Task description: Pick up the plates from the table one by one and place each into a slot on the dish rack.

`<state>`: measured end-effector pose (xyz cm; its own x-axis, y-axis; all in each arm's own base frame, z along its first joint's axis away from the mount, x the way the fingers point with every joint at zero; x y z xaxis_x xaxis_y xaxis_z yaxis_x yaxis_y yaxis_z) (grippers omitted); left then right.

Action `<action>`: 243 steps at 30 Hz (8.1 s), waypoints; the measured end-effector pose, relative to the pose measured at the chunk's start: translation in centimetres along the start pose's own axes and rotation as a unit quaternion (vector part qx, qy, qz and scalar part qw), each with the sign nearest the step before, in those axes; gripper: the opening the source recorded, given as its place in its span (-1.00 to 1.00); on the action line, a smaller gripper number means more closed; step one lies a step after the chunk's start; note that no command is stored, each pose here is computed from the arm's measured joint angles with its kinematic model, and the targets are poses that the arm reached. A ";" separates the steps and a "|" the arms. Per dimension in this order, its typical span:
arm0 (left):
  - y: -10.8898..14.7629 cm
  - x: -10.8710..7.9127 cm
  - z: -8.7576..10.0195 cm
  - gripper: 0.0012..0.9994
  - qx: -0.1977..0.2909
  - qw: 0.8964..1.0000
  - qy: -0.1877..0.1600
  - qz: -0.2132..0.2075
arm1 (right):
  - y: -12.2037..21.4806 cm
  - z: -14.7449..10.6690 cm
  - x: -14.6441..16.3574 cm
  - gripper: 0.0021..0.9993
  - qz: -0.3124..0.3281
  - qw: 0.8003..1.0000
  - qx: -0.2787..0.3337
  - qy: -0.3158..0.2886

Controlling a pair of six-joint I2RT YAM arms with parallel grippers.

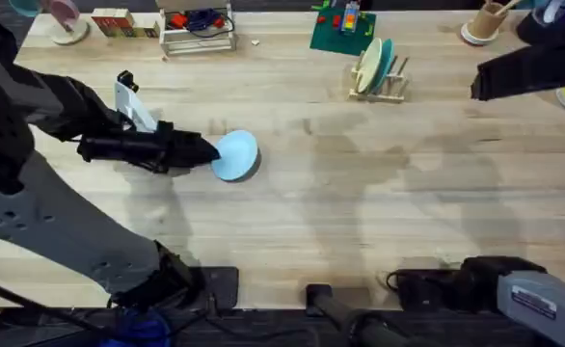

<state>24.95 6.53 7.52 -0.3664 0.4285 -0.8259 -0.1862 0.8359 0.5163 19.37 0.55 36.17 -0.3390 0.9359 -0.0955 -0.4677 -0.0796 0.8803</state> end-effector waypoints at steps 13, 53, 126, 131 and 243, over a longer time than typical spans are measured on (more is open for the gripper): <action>0.0 0.0 0.0 -0.92 0.000 1.000 0.000 0.000 | -0.9 1.4 1.1 0.99 0.095 0.993 -0.022 -0.068; 0.0 0.0 0.0 -0.92 0.000 1.000 0.000 0.000 | -24.1 7.9 20.3 0.99 0.301 0.946 0.102 -0.061; 0.0 0.0 -0.1 -0.92 0.002 1.000 0.001 0.000 | -27.1 7.9 28.3 -0.95 0.380 0.918 0.091 -0.069; 0.0 -0.1 -0.3 -0.92 0.006 1.000 -0.006 -0.001 | -27.2 7.8 27.7 -0.95 0.390 0.911 0.106 -0.077; 10.6 -21.1 -14.2 0.99 -0.211 0.883 -0.210 0.364 | -13.5 14.4 -2.3 -0.94 -0.084 0.980 0.028 -0.177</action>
<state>17.79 1.50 33.69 -0.1760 0.9625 -0.2066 -0.3961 0.1229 0.9100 38.17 4.42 31.20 0.0479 0.9954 -0.0833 -0.4446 0.0960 0.8906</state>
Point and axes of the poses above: each hand's point on the last joint's axis, 136 mm out from that joint toward the fingers, its own y axis back along the fingers, its own x axis along the line the jaws close on, z = x × y, the point moved 9 cm from there along y, back along the fingers, and after that the axes turned 14 degrees about y, right-handed, at the moved point
